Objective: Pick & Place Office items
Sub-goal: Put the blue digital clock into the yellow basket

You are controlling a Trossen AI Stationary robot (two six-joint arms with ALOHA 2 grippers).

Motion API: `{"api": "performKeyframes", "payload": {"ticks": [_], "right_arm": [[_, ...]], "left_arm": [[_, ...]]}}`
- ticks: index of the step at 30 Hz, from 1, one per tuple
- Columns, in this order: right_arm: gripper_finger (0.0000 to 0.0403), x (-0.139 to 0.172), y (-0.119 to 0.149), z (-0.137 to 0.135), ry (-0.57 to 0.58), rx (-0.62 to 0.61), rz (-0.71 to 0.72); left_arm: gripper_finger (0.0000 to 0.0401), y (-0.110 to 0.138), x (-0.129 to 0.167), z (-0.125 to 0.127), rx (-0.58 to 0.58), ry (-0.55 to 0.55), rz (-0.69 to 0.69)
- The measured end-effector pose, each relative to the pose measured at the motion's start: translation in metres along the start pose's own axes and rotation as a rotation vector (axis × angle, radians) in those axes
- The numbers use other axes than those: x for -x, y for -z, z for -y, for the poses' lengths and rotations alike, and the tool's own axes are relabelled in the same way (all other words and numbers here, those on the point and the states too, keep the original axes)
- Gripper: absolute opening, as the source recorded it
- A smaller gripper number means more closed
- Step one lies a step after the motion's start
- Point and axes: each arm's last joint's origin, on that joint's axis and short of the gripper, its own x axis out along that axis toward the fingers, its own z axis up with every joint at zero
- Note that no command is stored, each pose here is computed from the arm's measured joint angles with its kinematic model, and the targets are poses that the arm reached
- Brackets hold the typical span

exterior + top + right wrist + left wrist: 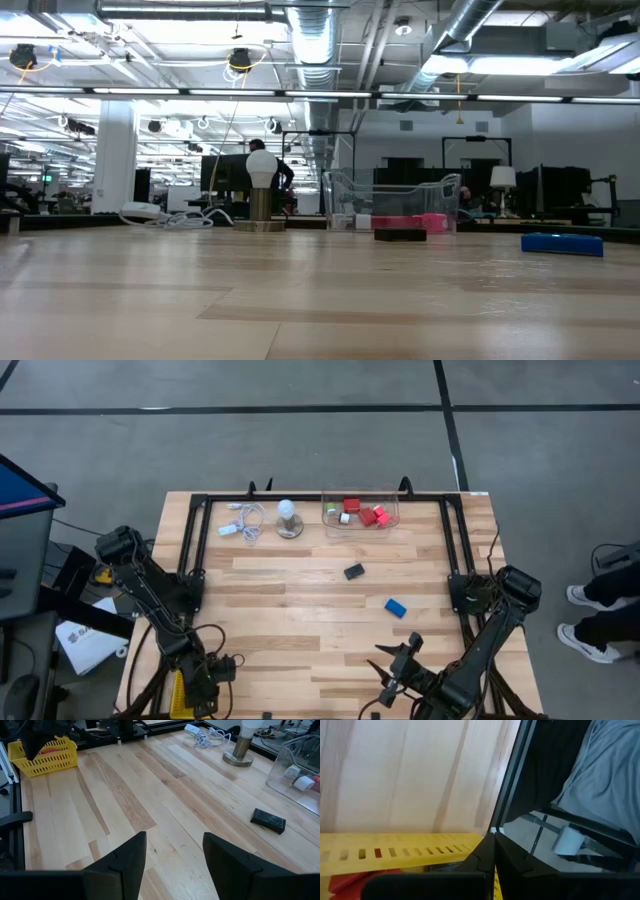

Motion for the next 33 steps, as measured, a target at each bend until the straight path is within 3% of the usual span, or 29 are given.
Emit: {"api": "performKeyframes", "payload": {"ticks": [4,9,12,15,21,27,33], "right_arm": [[0.0189,0.0,0.0,0.0,0.0,0.0,0.0],[0.0189,0.0,0.0,0.0,0.0,0.001,0.0],[0.0189,0.0,-0.001,0.001,0.006,0.012,0.02],[0.0189,0.0,-0.001,0.004,0.024,0.043,0.045],[0.0189,-0.026,-0.013,0.027,0.199,0.093,-0.014],[0.0189,-0.073,-0.034,0.068,0.527,0.082,-0.343],[0.0189,-0.107,-0.048,0.089,0.602,0.127,-0.533]], "left_arm": [[0.0001,-0.002,0.0,0.005,-0.074,0.047,0.026],[0.0002,-0.01,0.004,0.025,-0.295,0.246,0.139],[0.0002,-0.019,0.013,0.036,-0.461,0.356,0.255],[0.0002,-0.032,0.031,0.043,-0.624,0.389,0.435],[0.0015,-0.067,0.077,0.034,-0.856,0.19,0.81],[0.0084,-0.108,0.122,-0.002,-0.943,-0.099,0.937],[0.0188,-0.108,0.153,-0.01,-1.055,-0.114,1.003]]}}
